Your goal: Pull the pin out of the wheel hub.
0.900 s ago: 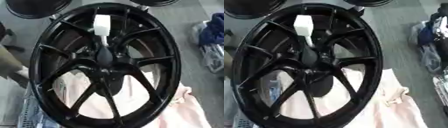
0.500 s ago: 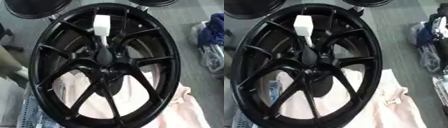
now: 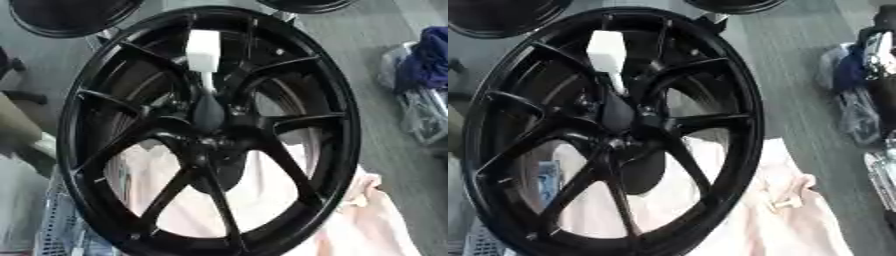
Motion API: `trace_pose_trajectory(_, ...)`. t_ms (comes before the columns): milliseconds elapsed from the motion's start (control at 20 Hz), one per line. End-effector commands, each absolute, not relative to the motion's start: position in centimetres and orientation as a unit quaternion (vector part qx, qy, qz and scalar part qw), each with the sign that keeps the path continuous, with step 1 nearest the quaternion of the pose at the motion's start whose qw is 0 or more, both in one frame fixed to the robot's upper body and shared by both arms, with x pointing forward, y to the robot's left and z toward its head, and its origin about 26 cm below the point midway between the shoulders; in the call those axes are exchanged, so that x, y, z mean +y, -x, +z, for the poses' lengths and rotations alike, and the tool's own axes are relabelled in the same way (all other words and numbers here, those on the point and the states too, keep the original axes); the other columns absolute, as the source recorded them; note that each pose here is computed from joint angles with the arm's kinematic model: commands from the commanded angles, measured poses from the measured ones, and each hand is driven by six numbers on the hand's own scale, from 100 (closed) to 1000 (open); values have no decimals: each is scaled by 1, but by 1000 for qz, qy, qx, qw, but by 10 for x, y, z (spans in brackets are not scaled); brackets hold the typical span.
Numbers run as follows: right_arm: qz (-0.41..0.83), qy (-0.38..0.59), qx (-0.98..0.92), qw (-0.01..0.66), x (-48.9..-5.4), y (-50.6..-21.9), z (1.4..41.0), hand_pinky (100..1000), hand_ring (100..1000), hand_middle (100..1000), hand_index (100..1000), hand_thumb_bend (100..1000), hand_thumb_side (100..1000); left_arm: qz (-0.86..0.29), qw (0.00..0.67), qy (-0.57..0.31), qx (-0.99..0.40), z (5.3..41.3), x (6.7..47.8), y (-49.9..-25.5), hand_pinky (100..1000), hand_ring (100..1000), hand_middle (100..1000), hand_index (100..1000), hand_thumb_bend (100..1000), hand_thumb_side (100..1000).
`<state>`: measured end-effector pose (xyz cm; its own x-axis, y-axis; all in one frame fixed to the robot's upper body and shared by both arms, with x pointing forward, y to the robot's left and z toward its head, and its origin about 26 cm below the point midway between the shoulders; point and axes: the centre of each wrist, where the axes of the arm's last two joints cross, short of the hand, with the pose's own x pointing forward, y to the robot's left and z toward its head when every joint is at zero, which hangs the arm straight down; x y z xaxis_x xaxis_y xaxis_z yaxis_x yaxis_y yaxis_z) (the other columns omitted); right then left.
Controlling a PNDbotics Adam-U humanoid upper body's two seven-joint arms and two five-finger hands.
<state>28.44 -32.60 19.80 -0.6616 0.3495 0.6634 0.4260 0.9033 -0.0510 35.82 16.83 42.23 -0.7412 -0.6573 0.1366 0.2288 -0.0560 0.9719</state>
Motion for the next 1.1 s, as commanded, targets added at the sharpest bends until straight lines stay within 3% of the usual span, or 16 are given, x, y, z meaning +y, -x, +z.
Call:
trace_pose_trajectory(50, -46, 214, -916, 336, -327, -282, 209, 647, 799, 715, 690, 100, 436, -723, 309, -197, -586, 422, 169, -358, 863, 843, 772, 846, 201, 388)
trace_pose_trajectory(350, -46, 210, -917, 335, -326, -283, 210, 647, 798, 714, 689, 100, 439, -740, 313, -202, -560, 405, 162, -373, 866, 851, 778, 872, 290, 472)
trace_pose_trajectory(900, -46, 204, -919, 334, -324, -284, 211, 646, 797, 713, 689, 100, 442, -744, 329, -201, -546, 391, 153, -388, 868, 862, 787, 863, 329, 504)
trace_pose_trajectory(1100, -46, 202, -920, 334, -323, -284, 212, 645, 796, 711, 688, 100, 443, -743, 330, -206, -545, 391, 151, -389, 882, 894, 810, 868, 363, 477)
